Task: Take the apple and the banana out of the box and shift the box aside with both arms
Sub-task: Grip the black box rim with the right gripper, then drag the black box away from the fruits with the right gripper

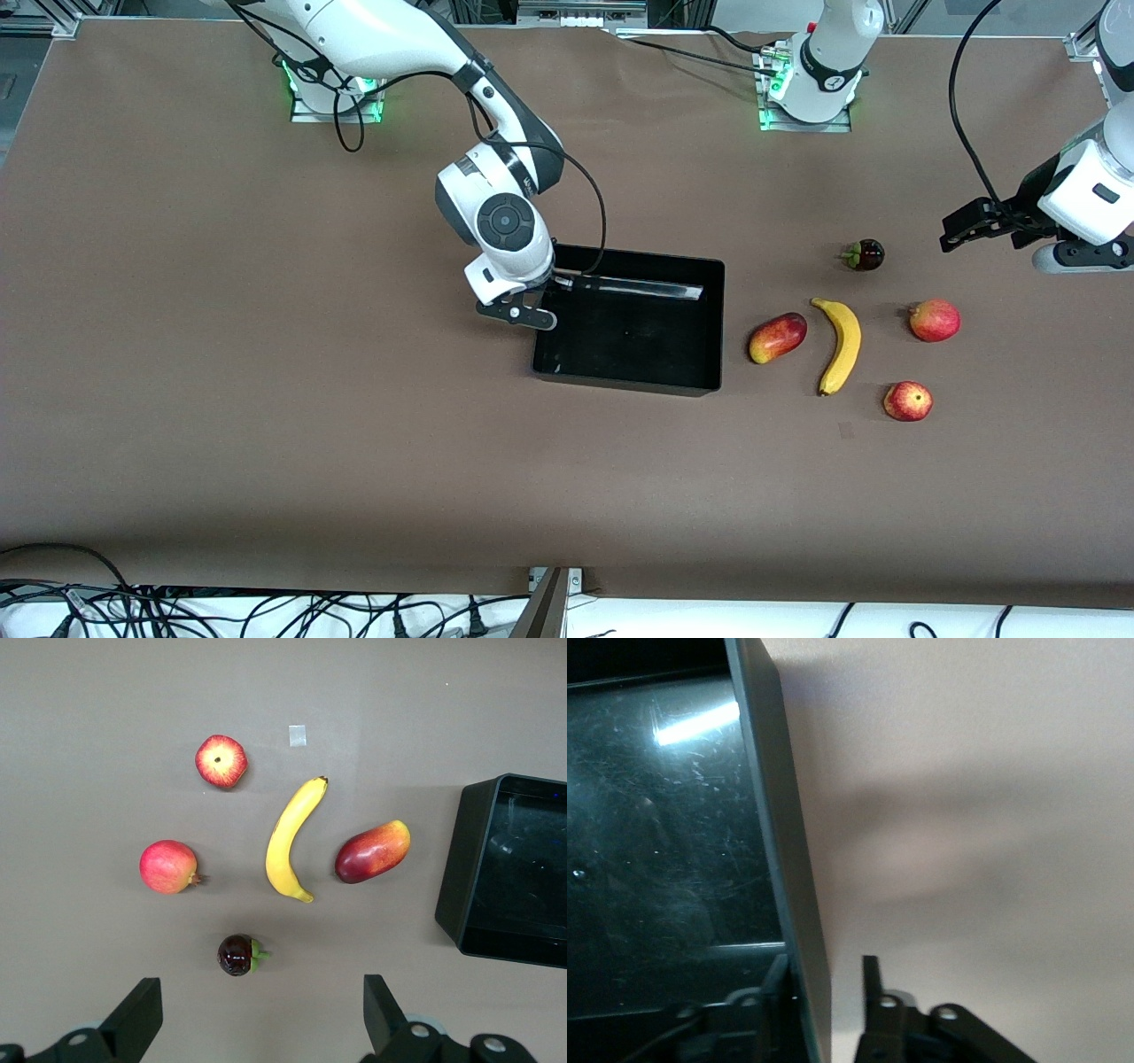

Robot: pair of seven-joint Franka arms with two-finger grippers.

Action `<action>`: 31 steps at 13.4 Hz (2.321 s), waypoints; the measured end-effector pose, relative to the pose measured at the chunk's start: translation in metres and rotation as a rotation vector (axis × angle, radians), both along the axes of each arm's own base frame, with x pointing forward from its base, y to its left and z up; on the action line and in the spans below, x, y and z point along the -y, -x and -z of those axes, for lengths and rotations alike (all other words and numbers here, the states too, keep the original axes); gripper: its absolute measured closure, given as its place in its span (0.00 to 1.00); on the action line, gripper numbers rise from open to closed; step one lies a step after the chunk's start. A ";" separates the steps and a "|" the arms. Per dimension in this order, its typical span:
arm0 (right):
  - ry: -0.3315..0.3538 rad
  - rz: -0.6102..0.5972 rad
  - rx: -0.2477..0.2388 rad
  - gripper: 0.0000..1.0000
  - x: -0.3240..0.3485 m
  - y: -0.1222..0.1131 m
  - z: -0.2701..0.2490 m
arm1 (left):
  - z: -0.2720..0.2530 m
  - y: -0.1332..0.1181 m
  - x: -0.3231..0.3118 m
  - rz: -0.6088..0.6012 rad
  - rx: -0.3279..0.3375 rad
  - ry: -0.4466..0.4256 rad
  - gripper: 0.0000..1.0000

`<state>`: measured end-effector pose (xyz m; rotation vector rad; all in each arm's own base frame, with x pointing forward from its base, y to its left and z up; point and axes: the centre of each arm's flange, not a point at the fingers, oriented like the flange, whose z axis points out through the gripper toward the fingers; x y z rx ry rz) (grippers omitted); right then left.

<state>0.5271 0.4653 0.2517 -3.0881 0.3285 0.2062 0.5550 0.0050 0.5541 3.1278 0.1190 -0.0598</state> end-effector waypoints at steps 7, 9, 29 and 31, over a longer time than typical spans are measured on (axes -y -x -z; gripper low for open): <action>0.031 -0.112 0.026 0.94 0.058 -0.040 -0.069 | -0.006 0.001 0.027 -0.031 -0.002 -0.003 0.00; 0.044 -0.185 0.018 0.94 0.104 -0.062 -0.094 | -0.013 -0.001 0.026 -0.033 0.006 -0.003 0.00; -0.113 -0.285 -0.045 0.94 0.499 -0.079 -0.027 | -0.034 0.000 0.047 0.006 -0.012 -0.010 0.00; -0.119 -0.299 -0.038 0.94 0.501 -0.072 -0.016 | -0.034 0.000 0.047 0.006 -0.012 -0.010 0.00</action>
